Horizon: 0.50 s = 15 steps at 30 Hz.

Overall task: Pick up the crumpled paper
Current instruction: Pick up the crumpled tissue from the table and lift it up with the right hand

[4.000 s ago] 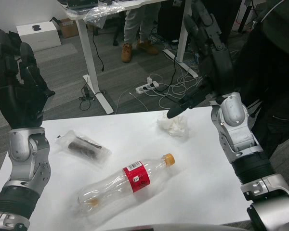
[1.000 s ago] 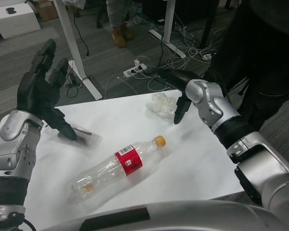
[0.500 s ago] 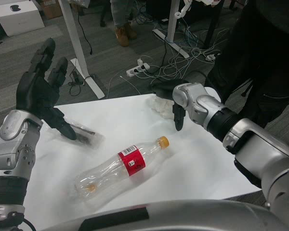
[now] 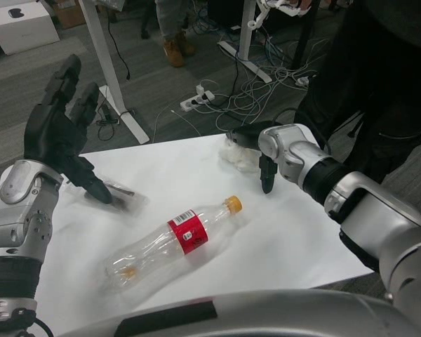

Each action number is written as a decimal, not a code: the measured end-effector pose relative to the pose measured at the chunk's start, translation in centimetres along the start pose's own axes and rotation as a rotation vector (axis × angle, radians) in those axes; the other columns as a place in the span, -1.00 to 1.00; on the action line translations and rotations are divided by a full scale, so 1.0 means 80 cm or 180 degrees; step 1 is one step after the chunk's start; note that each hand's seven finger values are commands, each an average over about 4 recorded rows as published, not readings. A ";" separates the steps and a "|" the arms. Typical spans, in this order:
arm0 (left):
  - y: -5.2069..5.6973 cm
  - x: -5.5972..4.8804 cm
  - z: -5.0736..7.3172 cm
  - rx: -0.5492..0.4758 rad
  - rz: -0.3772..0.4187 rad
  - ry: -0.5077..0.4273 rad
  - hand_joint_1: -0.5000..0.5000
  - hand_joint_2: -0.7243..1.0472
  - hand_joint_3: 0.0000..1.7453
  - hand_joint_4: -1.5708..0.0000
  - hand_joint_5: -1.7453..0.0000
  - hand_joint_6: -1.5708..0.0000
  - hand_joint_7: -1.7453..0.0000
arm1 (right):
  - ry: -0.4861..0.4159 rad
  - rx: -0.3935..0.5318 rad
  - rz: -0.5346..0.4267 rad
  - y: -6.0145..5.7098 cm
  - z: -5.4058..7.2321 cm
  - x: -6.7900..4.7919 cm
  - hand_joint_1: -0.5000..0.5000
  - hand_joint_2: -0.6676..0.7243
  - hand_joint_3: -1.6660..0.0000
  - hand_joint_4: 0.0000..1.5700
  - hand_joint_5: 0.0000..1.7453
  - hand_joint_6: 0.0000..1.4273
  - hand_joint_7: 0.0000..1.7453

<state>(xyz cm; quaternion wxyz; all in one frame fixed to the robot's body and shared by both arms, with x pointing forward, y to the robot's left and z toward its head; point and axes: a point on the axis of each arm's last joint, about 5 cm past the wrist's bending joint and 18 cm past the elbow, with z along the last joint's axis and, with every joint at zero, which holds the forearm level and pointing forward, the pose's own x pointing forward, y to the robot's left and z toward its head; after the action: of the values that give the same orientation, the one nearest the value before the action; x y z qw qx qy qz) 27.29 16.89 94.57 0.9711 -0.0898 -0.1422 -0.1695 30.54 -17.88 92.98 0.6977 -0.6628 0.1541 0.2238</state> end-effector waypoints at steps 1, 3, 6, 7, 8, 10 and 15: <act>0.000 0.000 0.000 0.0000 -0.0001 0.0001 -1.00 -0.92 -1.00 1.00 1.00 1.00 1.00 | 0.0005 -0.0015 0.0016 0.001 0.000 0.000 -0.83 -0.52 0.83 -1.00 -1.00 -1.00 -0.96; 0.000 0.000 0.000 0.0000 -0.0005 0.0002 -1.00 -0.90 -1.00 1.00 1.00 1.00 1.00 | -0.0001 -0.0053 0.0038 0.004 0.002 0.001 -0.83 -0.55 0.81 -1.00 -1.00 -1.00 -0.92; -0.001 0.000 0.000 0.0000 -0.0010 0.0004 -1.00 -0.90 -1.00 1.00 1.00 1.00 1.00 | -0.0016 -0.0093 0.0036 0.005 0.004 0.002 -0.88 -0.66 0.64 -0.99 -0.94 -0.83 -0.34; -0.001 0.000 0.000 0.0000 -0.0010 0.0004 -1.00 -0.90 -1.00 1.00 1.00 1.00 1.00 | -0.0020 -0.0098 0.0019 0.005 0.004 0.002 -0.90 -0.70 0.55 -0.98 -0.89 -0.71 0.00; -0.001 0.000 0.000 0.0000 -0.0010 0.0004 -1.00 -0.90 -1.00 1.00 1.00 1.00 1.00 | -0.0026 -0.0101 -0.0008 0.005 0.004 0.002 -0.92 -0.75 0.43 -0.96 -0.81 -0.51 0.34; -0.001 0.000 0.000 0.0000 -0.0010 0.0004 -1.00 -0.90 -1.00 1.00 1.00 1.00 1.00 | -0.0045 -0.0104 -0.0078 0.002 0.005 0.002 -0.92 -0.80 0.24 -0.93 -0.67 -0.21 0.70; -0.001 0.000 0.000 0.0000 -0.0011 0.0005 -1.00 -0.90 -1.00 1.00 1.00 1.00 1.00 | -0.0091 -0.0059 -0.0135 -0.002 0.006 0.001 -0.92 -0.91 -0.33 -0.73 -0.25 0.32 0.92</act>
<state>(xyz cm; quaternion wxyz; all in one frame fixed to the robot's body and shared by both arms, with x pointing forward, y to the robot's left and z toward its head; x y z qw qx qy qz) 27.29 16.82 94.56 0.9709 -0.0894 -0.1416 -0.1713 30.67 -17.35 93.08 0.6982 -0.6692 0.1279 0.2198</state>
